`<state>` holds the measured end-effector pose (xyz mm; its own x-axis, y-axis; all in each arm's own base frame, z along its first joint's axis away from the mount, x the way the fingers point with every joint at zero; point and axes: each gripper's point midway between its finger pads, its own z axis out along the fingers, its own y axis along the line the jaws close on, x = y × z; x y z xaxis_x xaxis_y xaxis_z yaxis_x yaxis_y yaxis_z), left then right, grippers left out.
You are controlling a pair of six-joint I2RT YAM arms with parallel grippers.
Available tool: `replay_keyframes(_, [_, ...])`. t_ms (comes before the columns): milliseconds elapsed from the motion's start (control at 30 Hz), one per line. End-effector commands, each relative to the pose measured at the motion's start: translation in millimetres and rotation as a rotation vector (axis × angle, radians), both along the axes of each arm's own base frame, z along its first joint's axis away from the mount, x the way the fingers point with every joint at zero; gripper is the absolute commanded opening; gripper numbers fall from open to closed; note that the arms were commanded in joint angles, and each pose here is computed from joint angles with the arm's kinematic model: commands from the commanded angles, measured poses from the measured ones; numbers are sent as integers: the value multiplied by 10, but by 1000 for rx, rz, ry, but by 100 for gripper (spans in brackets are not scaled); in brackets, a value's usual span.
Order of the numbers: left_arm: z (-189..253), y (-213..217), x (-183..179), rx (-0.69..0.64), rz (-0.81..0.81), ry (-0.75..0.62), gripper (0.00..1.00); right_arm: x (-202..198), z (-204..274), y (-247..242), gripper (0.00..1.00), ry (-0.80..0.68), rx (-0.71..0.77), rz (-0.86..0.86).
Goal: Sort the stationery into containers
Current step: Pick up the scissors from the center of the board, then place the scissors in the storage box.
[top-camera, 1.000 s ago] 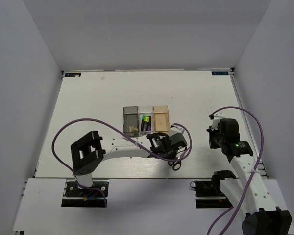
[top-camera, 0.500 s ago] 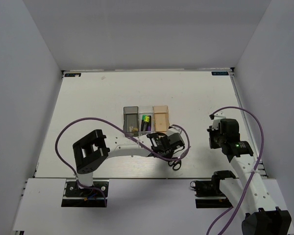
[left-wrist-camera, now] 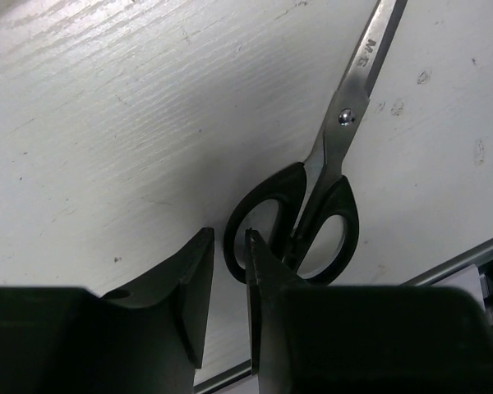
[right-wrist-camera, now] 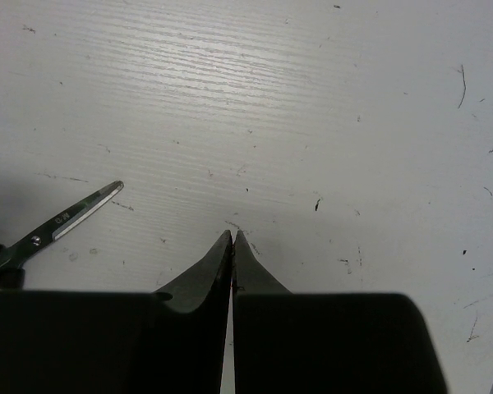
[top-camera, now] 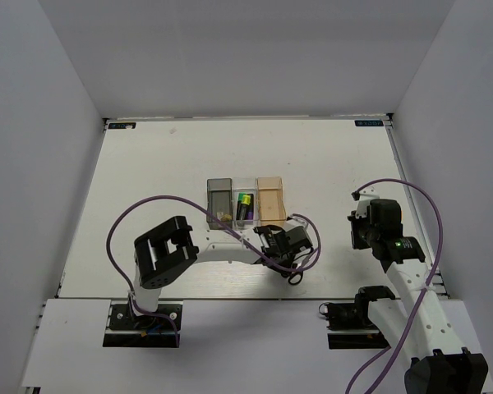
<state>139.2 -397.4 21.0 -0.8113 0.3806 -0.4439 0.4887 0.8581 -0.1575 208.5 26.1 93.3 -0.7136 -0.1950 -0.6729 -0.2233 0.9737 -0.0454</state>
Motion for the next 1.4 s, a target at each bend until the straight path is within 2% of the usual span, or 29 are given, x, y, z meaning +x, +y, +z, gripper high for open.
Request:
replay_keyframes(0, [22, -127, -13, -21, -6, -3, 32, -8, 1, 1, 3, -4, 9, -2])
replay_keyframes(233, [-136, 25, -68, 73, -10, -15, 31, -3, 21, 0, 3, -13, 12, -2])
replay_keyframes(400, [-271, 209, -97, 148, -5, -16, 25, -2, 31, -11, 3, -16, 11, -8])
replay_keyframes(500, [-375, 353, -139, 193, 2, -1, 5, 0, 30, -20, 3, -17, 12, -14])
replay_keyframes(533, [-398, 403, -165, 205, -3, 2, 0, -4, 34, -12, 3, -19, 12, -9])
replay_keyframes(567, [-373, 405, -160, 199, -1, 0, 0, 3, 45, -17, 4, -24, 11, -11])
replay_keyframes(600, [-310, 408, -151, 188, -4, -12, 0, 4, 48, -24, 6, -25, 11, -13])
replay_keyframes(633, [-283, 414, -150, 182, -5, -19, 0, 0, 46, -13, 15, -24, 12, -7])
replay_keyframes(767, [105, 320, -32, 108, -34, -98, 0, 8, 53, -24, 32, -28, 11, -13])
replay_keyframes(933, [839, 119, 63, -55, -91, -195, 0, 3, 47, -28, 34, -29, 9, -13])
replay_keyframes(1067, [1202, 148, 204, -117, -67, -259, 0, 1, 59, -26, 36, -35, 9, -11])
replay_keyframes(1200, [1452, 376, 590, -142, 66, -325, 0, 5, 61, -32, 37, -37, 9, -14])
replay_keyframes(1367, [1529, 624, 1092, -134, 268, -382, 0, 5, 54, -28, 37, -36, 12, -14])
